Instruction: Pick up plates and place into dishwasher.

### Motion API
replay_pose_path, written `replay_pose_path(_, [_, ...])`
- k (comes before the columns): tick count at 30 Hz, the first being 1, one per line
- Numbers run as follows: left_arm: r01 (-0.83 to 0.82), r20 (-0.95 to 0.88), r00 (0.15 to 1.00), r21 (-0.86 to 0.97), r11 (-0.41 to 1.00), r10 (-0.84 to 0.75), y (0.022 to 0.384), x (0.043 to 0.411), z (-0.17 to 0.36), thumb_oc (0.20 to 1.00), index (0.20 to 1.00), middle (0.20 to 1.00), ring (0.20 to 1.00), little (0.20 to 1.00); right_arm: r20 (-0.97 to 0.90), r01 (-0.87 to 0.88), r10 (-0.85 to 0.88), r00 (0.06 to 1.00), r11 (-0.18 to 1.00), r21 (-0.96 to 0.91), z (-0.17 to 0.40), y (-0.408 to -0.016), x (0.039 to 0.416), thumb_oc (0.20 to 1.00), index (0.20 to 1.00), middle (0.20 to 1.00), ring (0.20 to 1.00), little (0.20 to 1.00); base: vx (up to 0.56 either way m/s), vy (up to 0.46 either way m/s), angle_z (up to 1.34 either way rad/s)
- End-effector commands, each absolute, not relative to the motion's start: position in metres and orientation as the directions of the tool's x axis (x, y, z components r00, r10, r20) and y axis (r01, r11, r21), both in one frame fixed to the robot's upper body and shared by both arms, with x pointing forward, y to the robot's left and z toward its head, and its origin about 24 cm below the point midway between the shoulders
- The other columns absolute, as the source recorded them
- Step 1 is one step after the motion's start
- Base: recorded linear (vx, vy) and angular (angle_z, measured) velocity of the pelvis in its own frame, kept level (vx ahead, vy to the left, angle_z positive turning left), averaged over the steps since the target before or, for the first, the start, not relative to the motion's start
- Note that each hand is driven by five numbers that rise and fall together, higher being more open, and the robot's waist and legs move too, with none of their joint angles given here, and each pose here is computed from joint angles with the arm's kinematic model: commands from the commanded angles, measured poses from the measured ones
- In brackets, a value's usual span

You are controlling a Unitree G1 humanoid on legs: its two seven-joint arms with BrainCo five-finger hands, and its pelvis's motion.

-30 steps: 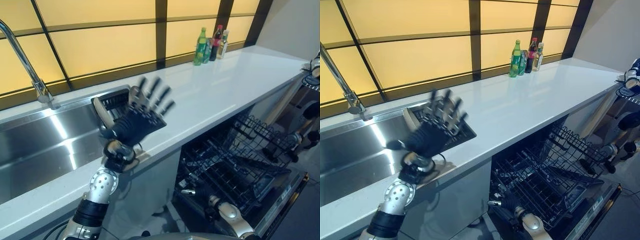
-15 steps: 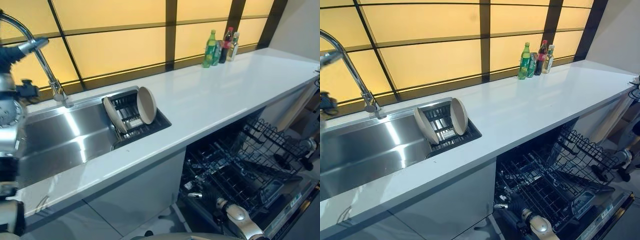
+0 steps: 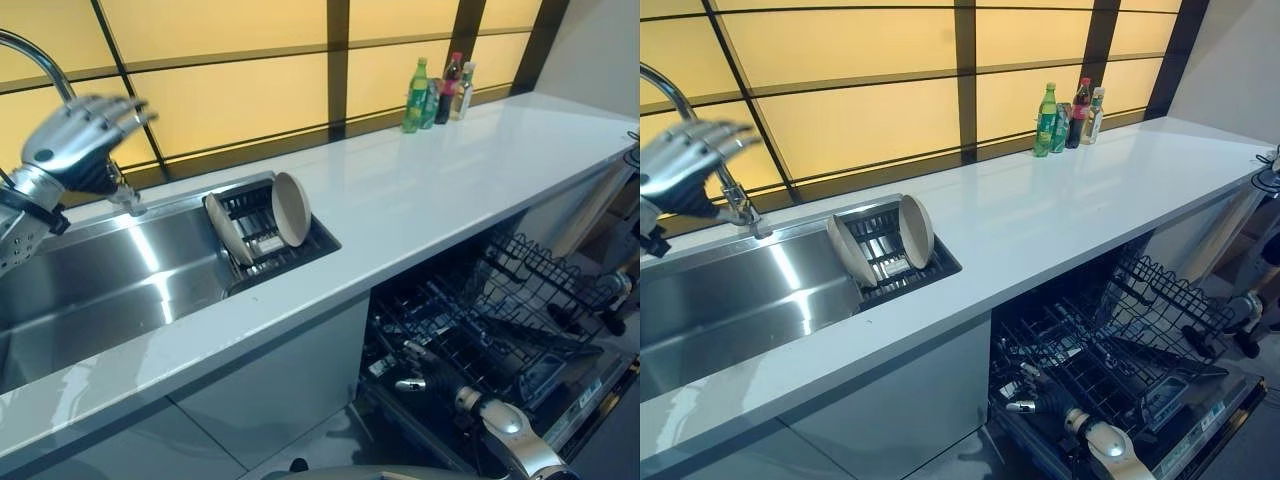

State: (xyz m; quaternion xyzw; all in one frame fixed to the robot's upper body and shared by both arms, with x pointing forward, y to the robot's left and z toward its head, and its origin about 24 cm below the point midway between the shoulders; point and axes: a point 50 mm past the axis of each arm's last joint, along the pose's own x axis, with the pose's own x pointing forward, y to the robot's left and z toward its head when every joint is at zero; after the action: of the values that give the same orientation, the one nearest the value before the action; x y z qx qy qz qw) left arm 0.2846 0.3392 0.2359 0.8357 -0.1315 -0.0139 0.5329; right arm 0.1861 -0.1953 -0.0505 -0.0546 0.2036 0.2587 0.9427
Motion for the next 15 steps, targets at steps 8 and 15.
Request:
replay_pose_path(8, [-0.248, 0.228, 0.969, 0.872, -0.421, -0.1, 0.376, 0.282, 0.252, 1.0, 1.0, 1.0, 1.0, 1.0, -0.269, -0.558, 0.529, 0.805, 0.829, -0.038, -0.018, -0.193, 0.205, 1.0, 1.0, 1.0, 1.0, 1.0, 0.0, 0.075, -0.08])
replay_pose_path(15, [-0.353, 0.32, 0.935, 0.812, -0.465, -0.152, 0.372, 0.29, 0.253, 1.0, 1.0, 1.0, 1.0, 1.0, -0.268, -0.543, 0.513, 0.816, 0.838, -0.049, -0.015, -0.197, 0.212, 1.0, 1.0, 1.0, 1.0, 1.0, -0.07, 0.066, -0.07])
